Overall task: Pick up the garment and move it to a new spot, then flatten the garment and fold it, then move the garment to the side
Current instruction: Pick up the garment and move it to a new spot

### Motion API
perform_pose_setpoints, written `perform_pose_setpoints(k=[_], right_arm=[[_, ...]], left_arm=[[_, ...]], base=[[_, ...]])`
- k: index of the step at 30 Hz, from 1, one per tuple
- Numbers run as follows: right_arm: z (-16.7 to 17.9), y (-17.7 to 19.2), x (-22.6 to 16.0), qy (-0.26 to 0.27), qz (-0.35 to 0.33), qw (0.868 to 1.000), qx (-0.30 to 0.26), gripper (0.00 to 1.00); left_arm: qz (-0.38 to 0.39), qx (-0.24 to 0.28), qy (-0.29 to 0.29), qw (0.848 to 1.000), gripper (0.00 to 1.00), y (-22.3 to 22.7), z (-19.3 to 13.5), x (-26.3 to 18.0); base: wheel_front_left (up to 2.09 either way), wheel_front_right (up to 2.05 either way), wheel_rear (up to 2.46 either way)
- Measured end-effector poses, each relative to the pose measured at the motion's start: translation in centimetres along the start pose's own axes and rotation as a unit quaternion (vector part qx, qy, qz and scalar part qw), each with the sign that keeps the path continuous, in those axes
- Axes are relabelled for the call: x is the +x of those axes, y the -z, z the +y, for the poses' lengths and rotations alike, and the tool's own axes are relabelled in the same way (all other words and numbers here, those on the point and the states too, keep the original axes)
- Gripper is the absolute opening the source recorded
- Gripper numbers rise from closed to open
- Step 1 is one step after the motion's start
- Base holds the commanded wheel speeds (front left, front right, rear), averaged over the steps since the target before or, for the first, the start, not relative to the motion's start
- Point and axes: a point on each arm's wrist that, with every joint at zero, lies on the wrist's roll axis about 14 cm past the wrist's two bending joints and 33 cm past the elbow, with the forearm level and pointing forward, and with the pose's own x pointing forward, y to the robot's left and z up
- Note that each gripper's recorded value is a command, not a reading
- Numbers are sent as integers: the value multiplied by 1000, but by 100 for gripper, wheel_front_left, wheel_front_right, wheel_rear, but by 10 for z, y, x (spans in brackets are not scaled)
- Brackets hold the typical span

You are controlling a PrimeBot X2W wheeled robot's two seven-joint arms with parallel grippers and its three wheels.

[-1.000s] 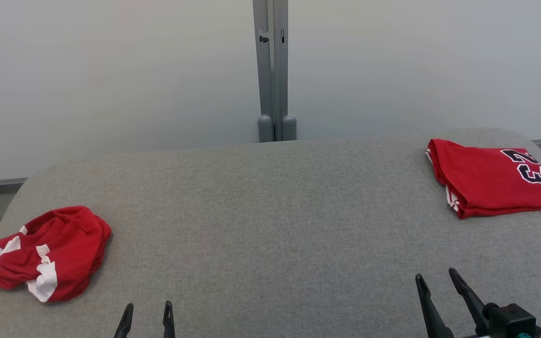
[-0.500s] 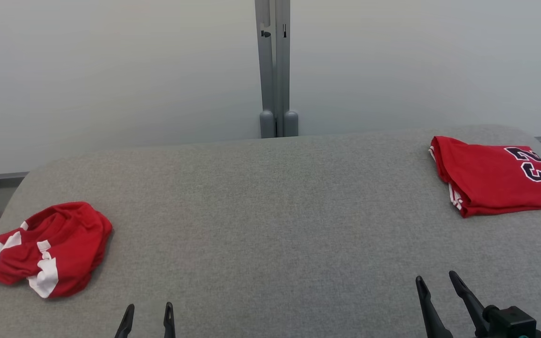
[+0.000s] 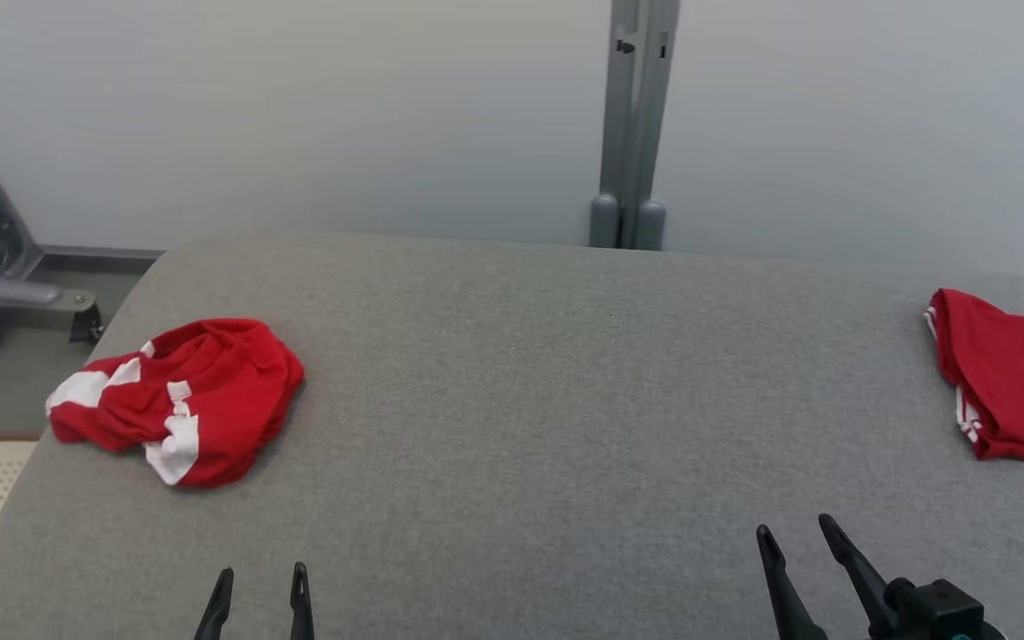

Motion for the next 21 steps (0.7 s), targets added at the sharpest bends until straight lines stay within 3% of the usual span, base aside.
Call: perform_pose_setpoints(k=[11,21], right_arm=[[47,9,40,-93,18,995,1,100],[73,28,58,-149,48,988,2,100]], left_arm=[[-6,1,-107,994,100,-4,53,-27],[3,-2,-162,987,100,-2,76,-47]], base=[[0,0,0],[0,0,0]])
